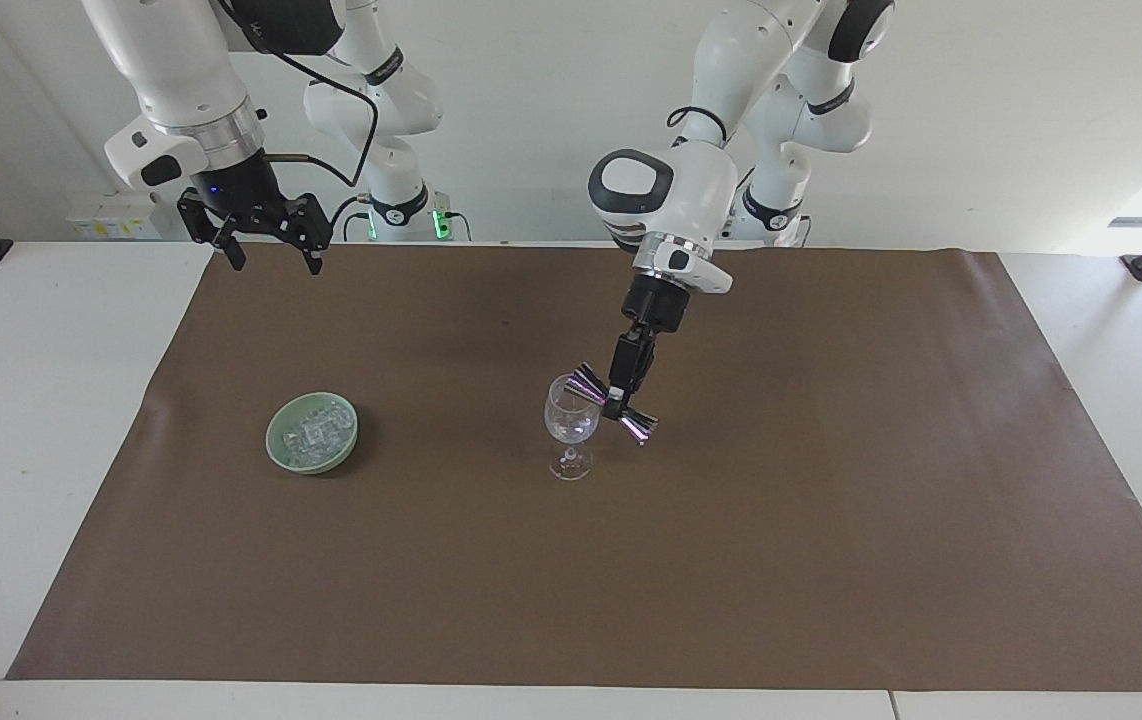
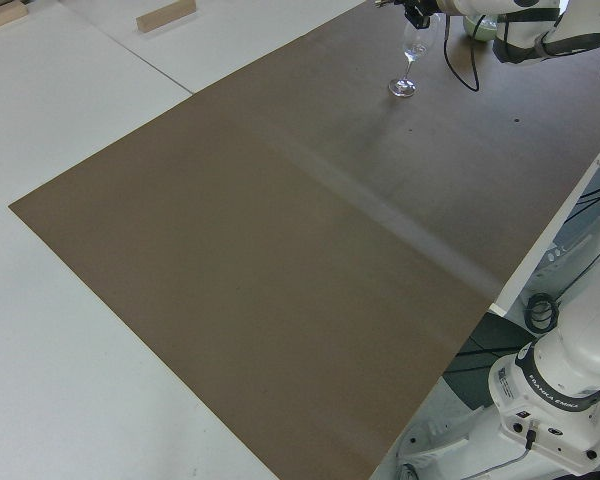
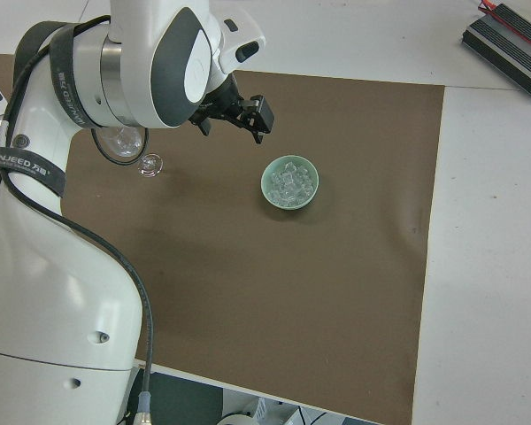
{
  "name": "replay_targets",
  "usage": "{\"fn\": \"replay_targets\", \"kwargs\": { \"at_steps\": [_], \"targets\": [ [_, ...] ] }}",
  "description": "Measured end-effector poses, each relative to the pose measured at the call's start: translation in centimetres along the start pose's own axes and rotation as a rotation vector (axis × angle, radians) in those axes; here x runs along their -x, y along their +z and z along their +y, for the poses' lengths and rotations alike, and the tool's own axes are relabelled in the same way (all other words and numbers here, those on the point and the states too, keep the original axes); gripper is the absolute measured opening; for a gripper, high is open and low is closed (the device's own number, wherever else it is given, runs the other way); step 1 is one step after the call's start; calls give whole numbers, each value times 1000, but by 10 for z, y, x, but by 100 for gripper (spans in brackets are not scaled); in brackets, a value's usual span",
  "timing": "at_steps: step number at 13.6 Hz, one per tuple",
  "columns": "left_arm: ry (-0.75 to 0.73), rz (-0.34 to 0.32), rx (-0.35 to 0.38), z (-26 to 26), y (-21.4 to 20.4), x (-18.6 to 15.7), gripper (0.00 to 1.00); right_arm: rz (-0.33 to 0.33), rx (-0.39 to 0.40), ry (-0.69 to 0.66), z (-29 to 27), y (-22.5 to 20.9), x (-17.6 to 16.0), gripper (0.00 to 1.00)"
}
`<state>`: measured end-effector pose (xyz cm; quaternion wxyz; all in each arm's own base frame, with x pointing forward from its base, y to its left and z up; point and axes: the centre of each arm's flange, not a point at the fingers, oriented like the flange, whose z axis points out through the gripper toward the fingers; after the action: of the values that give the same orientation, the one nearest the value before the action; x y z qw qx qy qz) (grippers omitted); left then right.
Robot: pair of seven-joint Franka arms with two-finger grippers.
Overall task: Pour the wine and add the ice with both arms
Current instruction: 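Tilt the jigger over the wine glass with the left gripper to pour, then carry the jigger back toward its starting spot with the left gripper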
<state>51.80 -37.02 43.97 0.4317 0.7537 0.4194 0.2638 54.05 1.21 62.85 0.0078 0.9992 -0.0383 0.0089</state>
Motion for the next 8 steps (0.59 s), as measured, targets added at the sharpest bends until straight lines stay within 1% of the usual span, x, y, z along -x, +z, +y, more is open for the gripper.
{"fn": "replay_targets", "kwargs": {
  "at_steps": [8],
  "targets": [
    [65,8,1,0,6,-5,21,0,0,-1,-1,0,0,100]
  ]
}}
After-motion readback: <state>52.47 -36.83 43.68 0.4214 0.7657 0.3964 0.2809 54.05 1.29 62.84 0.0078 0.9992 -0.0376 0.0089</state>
